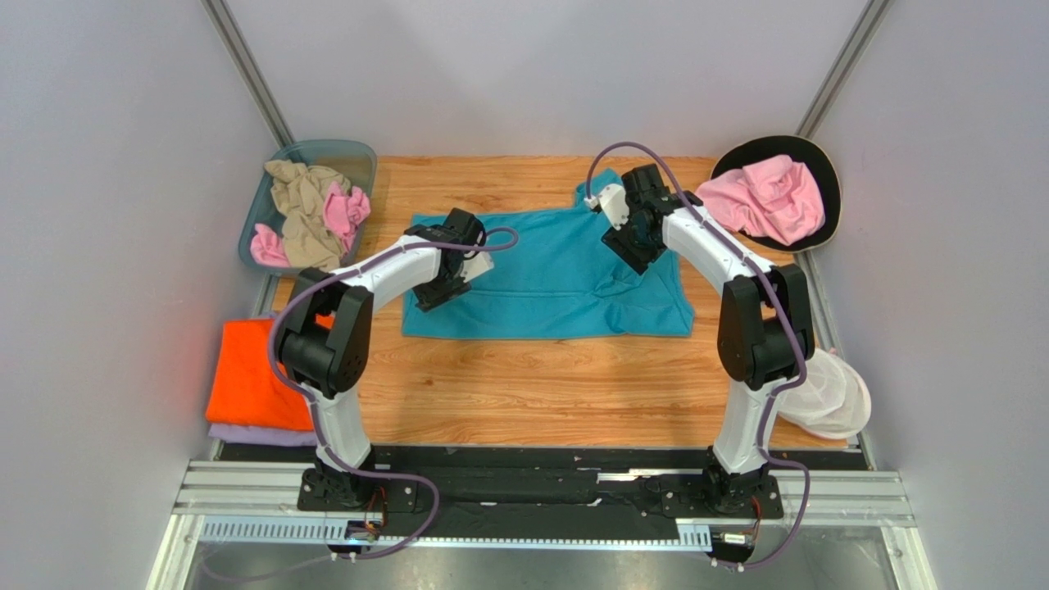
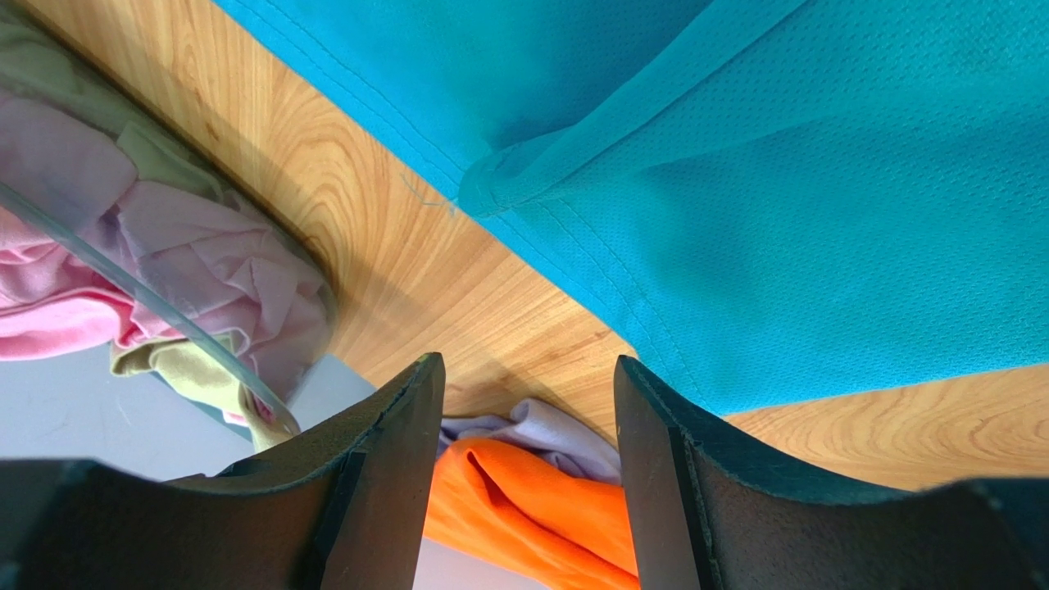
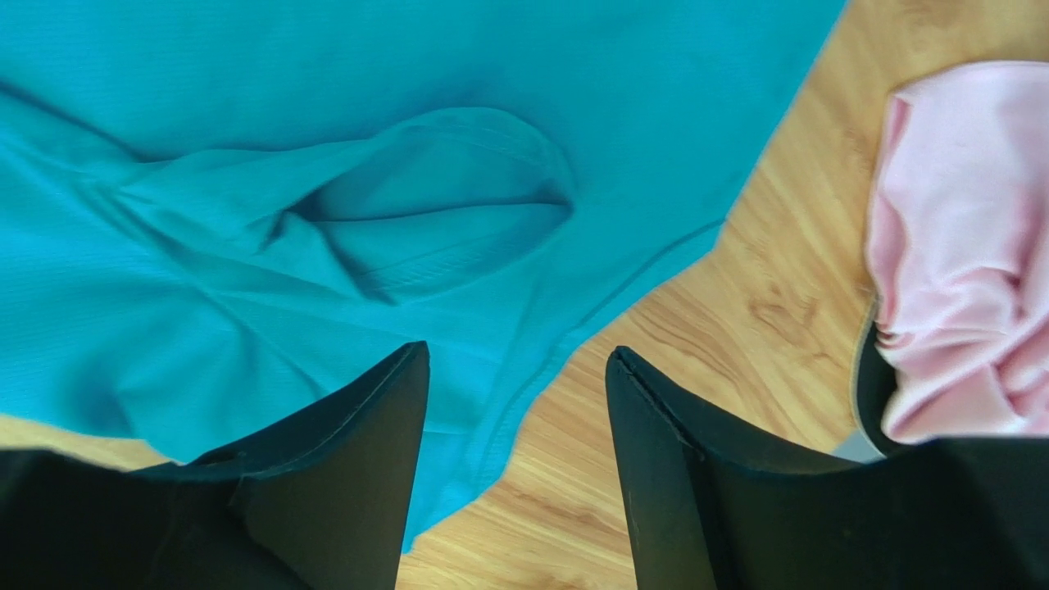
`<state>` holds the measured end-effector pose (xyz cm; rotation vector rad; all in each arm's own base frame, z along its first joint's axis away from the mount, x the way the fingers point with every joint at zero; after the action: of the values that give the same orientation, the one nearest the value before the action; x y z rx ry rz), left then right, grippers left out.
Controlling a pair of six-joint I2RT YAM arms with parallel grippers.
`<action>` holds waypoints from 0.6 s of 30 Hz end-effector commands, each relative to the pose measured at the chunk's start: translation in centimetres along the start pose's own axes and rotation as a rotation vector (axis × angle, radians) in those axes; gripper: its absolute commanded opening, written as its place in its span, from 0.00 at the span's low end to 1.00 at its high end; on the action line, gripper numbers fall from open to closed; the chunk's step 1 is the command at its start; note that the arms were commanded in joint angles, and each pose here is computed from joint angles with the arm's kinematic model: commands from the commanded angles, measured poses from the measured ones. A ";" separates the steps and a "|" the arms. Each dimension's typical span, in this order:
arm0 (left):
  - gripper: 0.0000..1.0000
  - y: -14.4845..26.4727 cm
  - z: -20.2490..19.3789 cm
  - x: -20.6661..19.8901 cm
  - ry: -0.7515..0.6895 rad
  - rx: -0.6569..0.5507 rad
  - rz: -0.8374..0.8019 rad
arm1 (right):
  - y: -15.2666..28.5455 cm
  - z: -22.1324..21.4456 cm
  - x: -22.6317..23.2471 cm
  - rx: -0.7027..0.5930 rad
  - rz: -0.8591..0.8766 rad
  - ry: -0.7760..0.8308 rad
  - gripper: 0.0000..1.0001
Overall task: Fold and stack the t-shirts
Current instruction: Fold the tshirt
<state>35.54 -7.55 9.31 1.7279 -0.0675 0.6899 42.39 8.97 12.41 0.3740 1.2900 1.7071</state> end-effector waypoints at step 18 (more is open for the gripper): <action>0.62 0.2 -0.2 0.6 0.015 -0.011 0.047 | -0.9 2.6 6.5 -0.069 0.402 -0.119 0.56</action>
<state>35.46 -7.38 8.92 1.7329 -0.0738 0.6964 40.37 14.14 10.04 0.6927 1.1847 1.9654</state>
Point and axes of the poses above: each gripper's point midway between its finger pads, its own y axis back along the fingers, its own x axis along the line the jaws close on, z = x × y, the point moved 3 cm from there along y, back along the fingers, and after that the axes turned 11 degrees about -y, right-handed, at the moved point
